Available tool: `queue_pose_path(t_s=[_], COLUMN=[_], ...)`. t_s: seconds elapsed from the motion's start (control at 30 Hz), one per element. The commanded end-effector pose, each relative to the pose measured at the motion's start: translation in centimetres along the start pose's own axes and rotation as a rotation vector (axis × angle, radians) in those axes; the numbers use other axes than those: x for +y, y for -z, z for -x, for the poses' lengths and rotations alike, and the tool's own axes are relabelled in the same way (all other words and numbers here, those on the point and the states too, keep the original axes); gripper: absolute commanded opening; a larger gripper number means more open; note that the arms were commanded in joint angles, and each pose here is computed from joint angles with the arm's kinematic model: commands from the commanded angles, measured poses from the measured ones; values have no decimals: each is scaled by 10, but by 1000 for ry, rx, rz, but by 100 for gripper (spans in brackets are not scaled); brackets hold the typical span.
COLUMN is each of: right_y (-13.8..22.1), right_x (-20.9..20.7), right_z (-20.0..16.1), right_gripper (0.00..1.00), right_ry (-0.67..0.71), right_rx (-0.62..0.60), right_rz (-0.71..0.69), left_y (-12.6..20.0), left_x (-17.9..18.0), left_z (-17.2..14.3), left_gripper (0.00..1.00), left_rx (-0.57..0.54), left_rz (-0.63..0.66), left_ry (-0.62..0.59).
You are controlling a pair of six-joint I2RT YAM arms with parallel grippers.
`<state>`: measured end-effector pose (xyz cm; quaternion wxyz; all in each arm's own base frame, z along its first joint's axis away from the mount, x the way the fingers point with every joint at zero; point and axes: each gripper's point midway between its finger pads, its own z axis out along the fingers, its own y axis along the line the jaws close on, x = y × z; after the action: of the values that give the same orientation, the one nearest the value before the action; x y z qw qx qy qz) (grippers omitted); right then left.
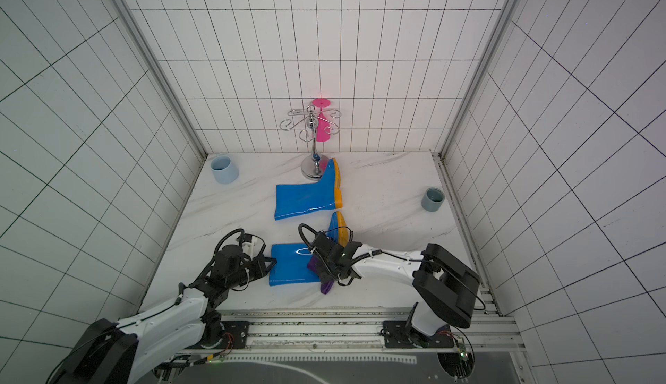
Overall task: Wipe the rubber boots with a cloth
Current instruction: Wipe the dirt off the rubber boot.
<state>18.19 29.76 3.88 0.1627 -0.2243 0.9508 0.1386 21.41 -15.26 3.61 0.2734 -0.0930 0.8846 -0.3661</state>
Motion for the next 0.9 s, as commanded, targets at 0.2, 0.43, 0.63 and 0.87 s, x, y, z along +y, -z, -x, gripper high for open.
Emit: queue_pose_path(t_s=[0.2,0.43,0.63,0.87], right_y=[9,13,4,52], right_x=[114,168,125,10], right_z=[62,57,45,26], right_gripper=[0,0,0,0], right_ry=[77,138,92,21], right_rx=[-120,-103,-83,-127], right_rz=[266,365,261,14], left_y=[1,1,1,1], left_x=[11,11,11,11], left_z=[-8,-9,-8,-9], left_gripper=[0,0,0,0], left_rx=[17,16,13,18], left_rz=[38,38,38,36], left_ry=[7,7,7,5])
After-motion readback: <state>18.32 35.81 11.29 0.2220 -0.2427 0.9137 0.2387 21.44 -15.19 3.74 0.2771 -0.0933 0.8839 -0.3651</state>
